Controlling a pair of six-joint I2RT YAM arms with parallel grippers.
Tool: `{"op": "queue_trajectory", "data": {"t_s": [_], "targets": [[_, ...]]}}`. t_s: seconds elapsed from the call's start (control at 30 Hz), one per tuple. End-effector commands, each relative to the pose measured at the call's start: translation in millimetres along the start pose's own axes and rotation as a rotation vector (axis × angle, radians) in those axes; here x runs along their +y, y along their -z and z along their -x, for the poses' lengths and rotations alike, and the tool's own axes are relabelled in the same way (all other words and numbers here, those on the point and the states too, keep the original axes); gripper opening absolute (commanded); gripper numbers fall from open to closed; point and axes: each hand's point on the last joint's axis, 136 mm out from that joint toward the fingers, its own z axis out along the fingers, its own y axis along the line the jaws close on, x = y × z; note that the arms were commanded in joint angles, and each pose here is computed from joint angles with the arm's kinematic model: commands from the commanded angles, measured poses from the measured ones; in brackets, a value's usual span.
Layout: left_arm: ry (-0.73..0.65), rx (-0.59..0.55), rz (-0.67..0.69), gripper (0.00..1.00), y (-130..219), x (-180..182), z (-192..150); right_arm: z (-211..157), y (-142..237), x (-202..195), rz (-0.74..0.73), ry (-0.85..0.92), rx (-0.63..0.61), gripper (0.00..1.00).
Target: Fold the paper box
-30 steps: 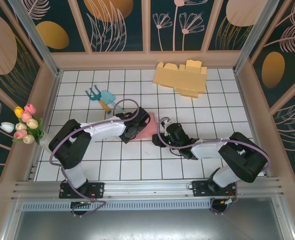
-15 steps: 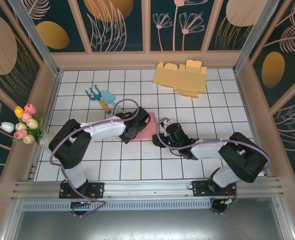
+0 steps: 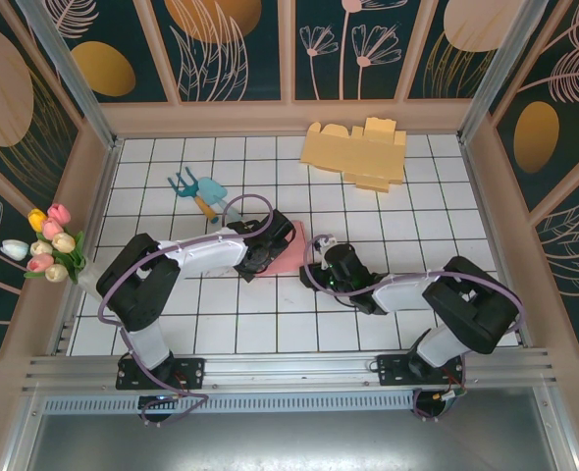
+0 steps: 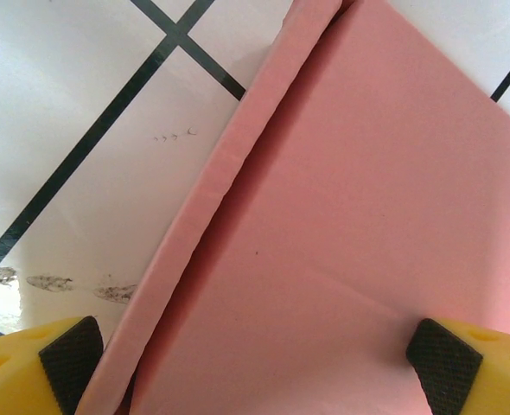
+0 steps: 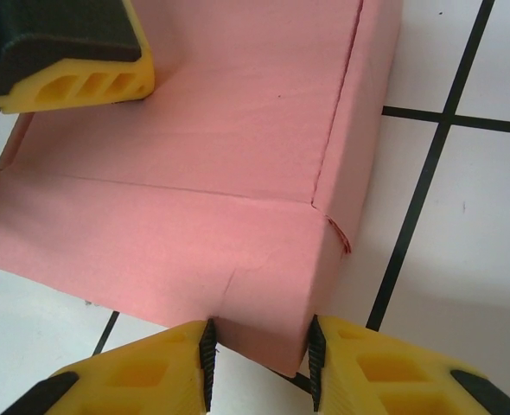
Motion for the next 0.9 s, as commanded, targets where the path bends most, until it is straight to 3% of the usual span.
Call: {"op": "queue_trajectory", "data": {"t_s": [0.0,0.4,0.87], "targets": [[-0.072,0.129,0.213,0.94,-23,62,-34,3,-3,-13,-0.059,0.022,-0.05,0.36],[-0.053,0.164,0.165,0.95,-12,48,-36,3,-3,-11,-0.048,-0.001,-0.059,0.38],[-0.077,0.131,0.266,0.95,-37,79,-33,-12,-19,-26,-0.104,0.009,-0.05,0.38]]}}
